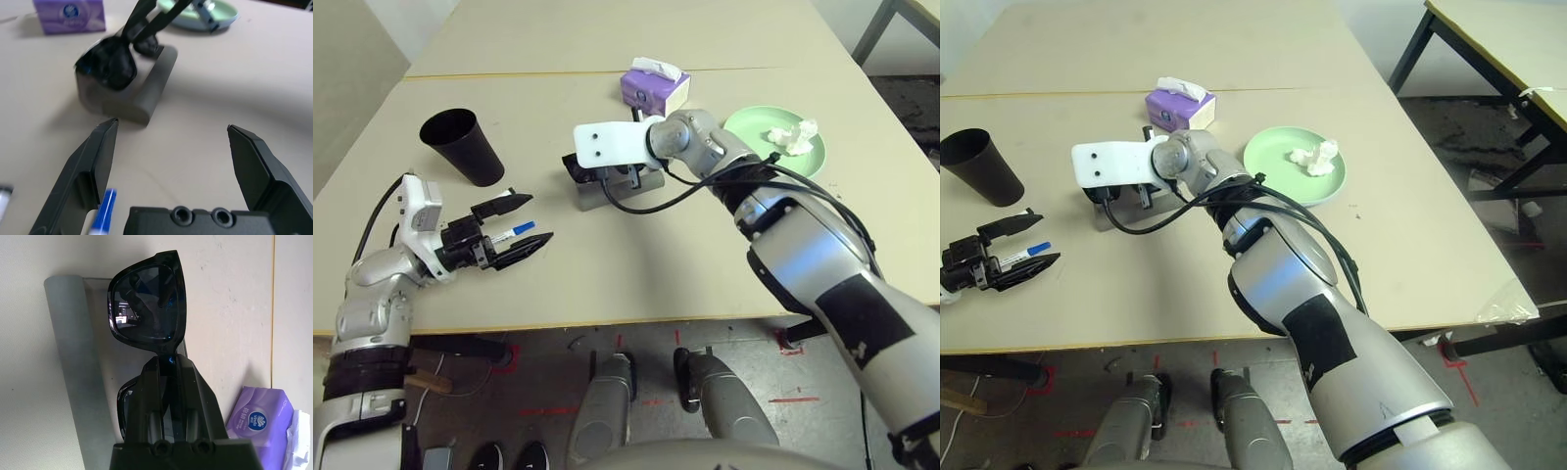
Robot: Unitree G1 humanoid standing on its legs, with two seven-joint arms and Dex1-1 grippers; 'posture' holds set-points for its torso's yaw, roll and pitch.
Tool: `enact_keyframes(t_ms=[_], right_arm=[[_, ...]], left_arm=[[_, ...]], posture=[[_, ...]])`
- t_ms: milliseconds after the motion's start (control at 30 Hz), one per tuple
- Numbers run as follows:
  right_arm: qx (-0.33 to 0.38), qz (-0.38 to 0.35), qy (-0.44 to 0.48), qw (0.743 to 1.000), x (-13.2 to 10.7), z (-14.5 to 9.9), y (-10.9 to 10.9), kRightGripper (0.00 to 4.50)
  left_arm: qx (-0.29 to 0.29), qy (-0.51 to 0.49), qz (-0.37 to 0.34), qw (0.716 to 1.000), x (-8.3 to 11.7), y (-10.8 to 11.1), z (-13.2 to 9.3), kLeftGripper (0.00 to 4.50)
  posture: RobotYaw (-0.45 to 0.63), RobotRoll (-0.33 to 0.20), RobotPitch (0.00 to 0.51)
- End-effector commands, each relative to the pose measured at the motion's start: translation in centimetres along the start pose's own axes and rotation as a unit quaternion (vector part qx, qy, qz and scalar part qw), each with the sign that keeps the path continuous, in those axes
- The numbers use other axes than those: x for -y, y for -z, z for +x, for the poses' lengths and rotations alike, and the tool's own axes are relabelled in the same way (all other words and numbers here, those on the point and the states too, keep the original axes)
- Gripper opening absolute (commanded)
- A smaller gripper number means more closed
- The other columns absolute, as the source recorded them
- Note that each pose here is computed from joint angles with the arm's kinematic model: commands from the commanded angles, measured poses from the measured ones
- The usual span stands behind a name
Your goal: Organize and tidy the items on the table.
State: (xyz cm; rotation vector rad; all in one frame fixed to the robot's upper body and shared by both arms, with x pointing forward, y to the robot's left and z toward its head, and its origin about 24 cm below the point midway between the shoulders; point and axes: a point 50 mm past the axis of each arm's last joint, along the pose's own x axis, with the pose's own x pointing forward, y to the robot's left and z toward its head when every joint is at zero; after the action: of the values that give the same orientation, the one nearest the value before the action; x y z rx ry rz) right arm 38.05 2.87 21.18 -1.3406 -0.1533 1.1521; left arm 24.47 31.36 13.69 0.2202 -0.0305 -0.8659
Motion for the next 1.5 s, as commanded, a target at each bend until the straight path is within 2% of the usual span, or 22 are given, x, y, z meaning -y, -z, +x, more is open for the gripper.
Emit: enact_keyframes(t_ms=[33, 333, 833, 1200, 1500], right_arm=[[0.008, 0.015, -0.008, 1.0, -0.7, 0.5, -0.1, 0.14], [0.008, 0.01, -0.023, 1.0, -1.5, 0.6, 0.4, 0.14], [-0.024, 0.006, -0.053, 0.998, -2.4, 0.0, 2.4, 0.14], [-0.019, 0.019, -0.07, 0.997, -2.8, 0.1, 2.4, 0.14], [-0.017, 0.049, -0.091, 0.995, -2.0, -0.7, 2.6, 0.14]], left_arm=[[-0.011, -0.018, 0.005, 1.0, -0.1, 0.0, -1.1, 4.5], [0.0, -0.025, 0.005, 1.0, 0.1, -0.4, -1.3, 4.5], [0.005, -0.01, -0.002, 1.0, 0.3, -0.4, -0.4, 4.5], [0.008, -0.005, -0.003, 1.0, 0.3, -0.4, -0.1, 4.5], [0.007, -0.005, -0.005, 1.0, 0.1, -0.1, 0.2, 4.5]], posture=[[0.1, 0.0, 0.226], [0.11, 0.0, 0.229], [0.09, 0.0, 0.229], [0.09, 0.0, 0.23], [0.07, 0.0, 0.228]])
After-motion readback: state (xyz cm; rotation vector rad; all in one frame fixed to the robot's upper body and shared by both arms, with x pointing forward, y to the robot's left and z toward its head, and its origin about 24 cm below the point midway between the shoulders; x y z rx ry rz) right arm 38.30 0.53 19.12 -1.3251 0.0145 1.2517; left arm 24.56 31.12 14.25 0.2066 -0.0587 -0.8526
